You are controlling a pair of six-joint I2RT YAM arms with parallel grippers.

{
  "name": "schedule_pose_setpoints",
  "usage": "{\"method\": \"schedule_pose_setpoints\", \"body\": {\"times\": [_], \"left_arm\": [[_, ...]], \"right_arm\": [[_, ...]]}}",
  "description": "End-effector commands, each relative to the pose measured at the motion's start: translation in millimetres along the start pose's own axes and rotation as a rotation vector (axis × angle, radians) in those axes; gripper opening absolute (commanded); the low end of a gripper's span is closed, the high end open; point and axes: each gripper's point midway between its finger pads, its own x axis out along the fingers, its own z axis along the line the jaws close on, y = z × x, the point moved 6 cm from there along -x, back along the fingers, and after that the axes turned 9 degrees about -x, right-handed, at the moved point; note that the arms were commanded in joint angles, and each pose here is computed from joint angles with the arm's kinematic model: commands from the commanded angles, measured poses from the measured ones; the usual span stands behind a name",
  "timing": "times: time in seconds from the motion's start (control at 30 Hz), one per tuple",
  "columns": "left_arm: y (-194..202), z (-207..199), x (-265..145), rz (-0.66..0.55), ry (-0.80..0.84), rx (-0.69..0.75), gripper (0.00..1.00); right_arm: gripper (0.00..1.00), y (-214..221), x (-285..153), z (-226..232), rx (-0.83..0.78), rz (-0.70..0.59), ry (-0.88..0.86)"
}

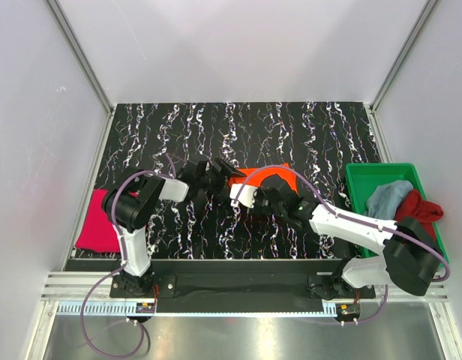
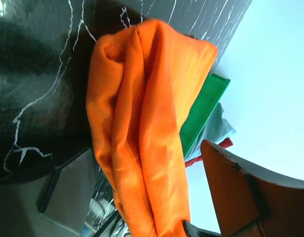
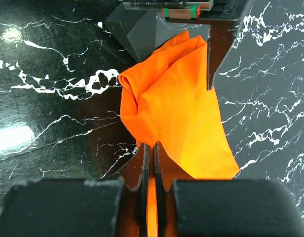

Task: Fold and stack the t-shirts
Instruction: Neatly place the folded tshirt to the corner

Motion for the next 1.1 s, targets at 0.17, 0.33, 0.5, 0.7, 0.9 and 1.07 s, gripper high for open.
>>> {"method": "schedule_pose_setpoints", "body": {"times": [0.17, 0.33, 0.5, 0.7, 0.9, 1.07], "left_arm": [[-17.5, 7.1, 25.6, -0.076, 0.026, -0.014, 0.55], [-23.5, 2.2, 27.5, -0.111, 0.033, 0.035, 0.14], [-21.4, -5.2, 2.4, -0.198, -0.039, 0.135, 0.00], [-22.2, -23.1, -56.5, -0.389, -0.208, 0.284, 0.00], [-38.1, -42.7, -123.1, -0.602, -0.308, 0.295, 0.00], [-57.6, -54.0, -170.8, -0.729, -0.421, 0.266, 0.00]], "right_arm": [[0.06, -14.2, -16.9, -15.2, 0.084, -0.093, 0.074], [0.33, -14.8, -30.6, -13.4, 0.158, -0.105, 0.088], [0.72, -17.5, -53.3, -22.6, 0.373, 0.005, 0.115], [1.00, -20.3, -96.3, -27.7, 0.448, 0.032, 0.133], [1.00, -37.7, -125.0, -37.8, 0.577, -0.062, 0.170], [1.00, -52.1, -126.3, -27.0, 0.693, -0.134, 0.071]]}}
